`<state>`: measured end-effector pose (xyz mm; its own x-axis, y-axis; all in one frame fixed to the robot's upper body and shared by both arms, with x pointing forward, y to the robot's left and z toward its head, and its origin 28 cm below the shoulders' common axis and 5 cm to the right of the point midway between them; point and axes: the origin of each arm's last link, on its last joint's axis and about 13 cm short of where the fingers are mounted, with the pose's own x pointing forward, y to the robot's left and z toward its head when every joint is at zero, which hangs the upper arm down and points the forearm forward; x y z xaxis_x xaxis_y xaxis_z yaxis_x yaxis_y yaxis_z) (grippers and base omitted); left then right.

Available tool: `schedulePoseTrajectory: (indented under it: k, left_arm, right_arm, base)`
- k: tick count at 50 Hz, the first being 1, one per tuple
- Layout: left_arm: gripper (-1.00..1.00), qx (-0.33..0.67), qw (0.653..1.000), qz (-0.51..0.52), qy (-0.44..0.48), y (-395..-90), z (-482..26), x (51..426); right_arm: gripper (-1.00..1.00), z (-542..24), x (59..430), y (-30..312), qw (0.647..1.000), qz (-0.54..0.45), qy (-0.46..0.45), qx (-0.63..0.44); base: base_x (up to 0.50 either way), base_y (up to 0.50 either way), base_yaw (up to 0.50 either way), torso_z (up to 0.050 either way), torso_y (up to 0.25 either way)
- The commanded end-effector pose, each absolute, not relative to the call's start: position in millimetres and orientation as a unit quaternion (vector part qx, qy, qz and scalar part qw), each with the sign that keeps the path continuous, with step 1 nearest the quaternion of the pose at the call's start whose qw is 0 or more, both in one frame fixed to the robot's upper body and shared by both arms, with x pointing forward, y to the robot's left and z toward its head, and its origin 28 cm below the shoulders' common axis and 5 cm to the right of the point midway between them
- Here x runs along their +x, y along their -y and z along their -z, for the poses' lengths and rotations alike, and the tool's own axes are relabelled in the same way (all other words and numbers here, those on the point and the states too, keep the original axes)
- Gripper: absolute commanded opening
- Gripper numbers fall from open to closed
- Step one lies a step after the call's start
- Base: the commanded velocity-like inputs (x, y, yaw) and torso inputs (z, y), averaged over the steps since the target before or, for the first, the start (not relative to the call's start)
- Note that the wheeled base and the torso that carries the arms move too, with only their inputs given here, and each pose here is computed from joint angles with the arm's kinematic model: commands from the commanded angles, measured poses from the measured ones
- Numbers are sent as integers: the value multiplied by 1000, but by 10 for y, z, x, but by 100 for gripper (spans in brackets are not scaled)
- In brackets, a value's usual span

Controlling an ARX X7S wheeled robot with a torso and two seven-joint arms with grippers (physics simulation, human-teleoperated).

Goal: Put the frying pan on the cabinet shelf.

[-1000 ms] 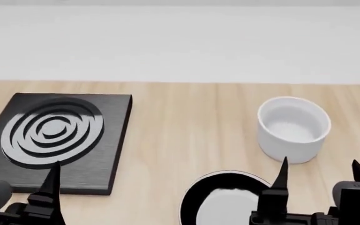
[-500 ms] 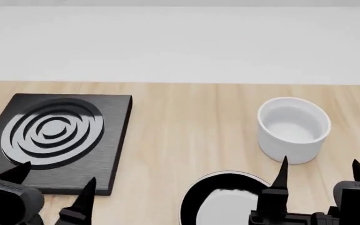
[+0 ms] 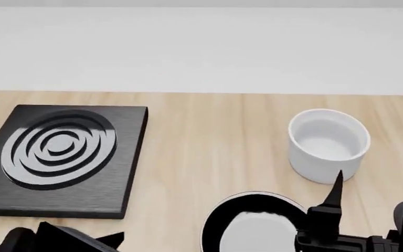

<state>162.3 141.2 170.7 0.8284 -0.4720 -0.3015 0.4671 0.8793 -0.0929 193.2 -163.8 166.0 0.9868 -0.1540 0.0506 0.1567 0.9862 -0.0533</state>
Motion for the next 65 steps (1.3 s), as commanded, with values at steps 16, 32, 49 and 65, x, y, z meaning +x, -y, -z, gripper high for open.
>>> schedulePoseTrajectory:
  k: [16,32,49,65]
  left_arm:
    - [100,-24,931,271,-245,-1164,-1352,1635]
    - [100,-28,915,273,-297,-970,-1103,1732]
    - [100,-23,899,263,-349,-890,-782,1649]
    - [100,-26,884,280,-374,-782,-622,1736]
  right_arm:
    - [100,-1684,1957,1674,993,109,25,-38]
    - [100,-1607,1932,1659,993,108,17,-34]
    - [100,-1523,1900,1655,994,107,12,-29]
    - [100,-1420,1865,1663,994,108,3,-22]
  base:
    - [0,0,0,0,0]
    - [0,0,0,0,0]
    - [0,0,0,0,0]
    - [0,0,0,0,0]
